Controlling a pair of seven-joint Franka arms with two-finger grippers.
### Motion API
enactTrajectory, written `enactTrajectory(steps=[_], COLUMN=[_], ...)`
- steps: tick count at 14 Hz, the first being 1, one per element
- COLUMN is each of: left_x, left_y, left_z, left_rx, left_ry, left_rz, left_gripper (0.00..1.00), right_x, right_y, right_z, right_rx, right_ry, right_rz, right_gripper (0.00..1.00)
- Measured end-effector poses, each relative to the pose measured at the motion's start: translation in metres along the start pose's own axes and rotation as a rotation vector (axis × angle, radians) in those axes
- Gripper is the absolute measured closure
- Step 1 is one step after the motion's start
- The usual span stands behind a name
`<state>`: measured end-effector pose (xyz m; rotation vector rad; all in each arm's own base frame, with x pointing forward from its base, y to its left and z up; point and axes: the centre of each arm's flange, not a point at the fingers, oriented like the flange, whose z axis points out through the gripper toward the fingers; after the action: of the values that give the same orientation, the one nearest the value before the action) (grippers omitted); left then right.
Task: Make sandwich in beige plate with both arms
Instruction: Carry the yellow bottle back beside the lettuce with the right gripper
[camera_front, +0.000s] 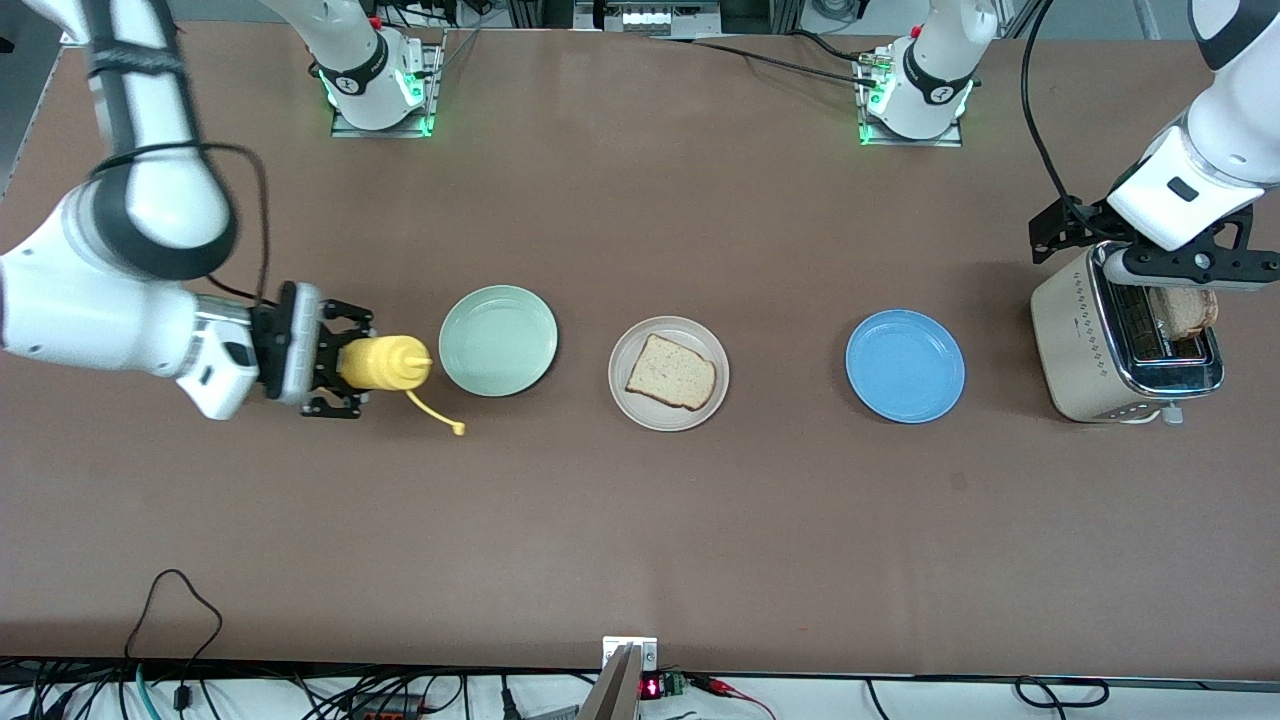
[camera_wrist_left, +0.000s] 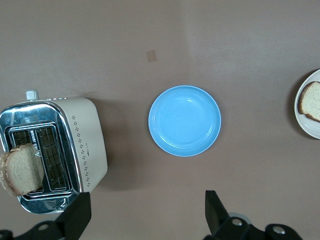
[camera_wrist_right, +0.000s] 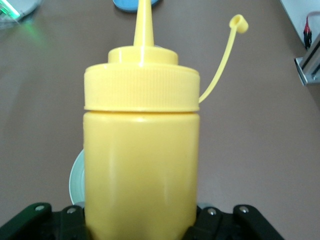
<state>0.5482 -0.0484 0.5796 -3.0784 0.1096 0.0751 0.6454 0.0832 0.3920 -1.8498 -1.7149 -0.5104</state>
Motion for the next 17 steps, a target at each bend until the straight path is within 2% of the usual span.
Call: enactTrajectory(steps=[4, 10, 11, 15, 17], left_x=[0.0, -0.001, -0.001, -0.001, -0.001], left_y=[0.0, 0.0, 0.0, 0.0, 0.0], left_z=[0.0, 0.001, 0.001, 0.001, 0.001], left_rx=[0.0, 0.0, 0.0, 0.0, 0.0], left_ry=[-0.002, -0.007, -0.008, -0.009, -0.009], left_rz=[0.0, 0.0, 0.0, 0.0, 0.0], left_gripper=[0.0, 0.0, 0.0, 0.0, 0.0], right_x=[-0.097, -0.216, -0.245, -0.277, -0.288], right_y=[-0.02, -0.051, -0.056, -0.066, -0.07], right_z=[0.008, 0.068, 0.089, 0.13, 0.144], right_rx=[0.004, 0.032, 0.024, 0.004, -0.005], right_ry=[0.281, 0.611, 0.685, 0.806, 0.831], right_rz=[-0.017, -0.051, -0.062, -0.087, -0.098], right_gripper=[0.6, 0.6, 0.6, 0.6, 0.6])
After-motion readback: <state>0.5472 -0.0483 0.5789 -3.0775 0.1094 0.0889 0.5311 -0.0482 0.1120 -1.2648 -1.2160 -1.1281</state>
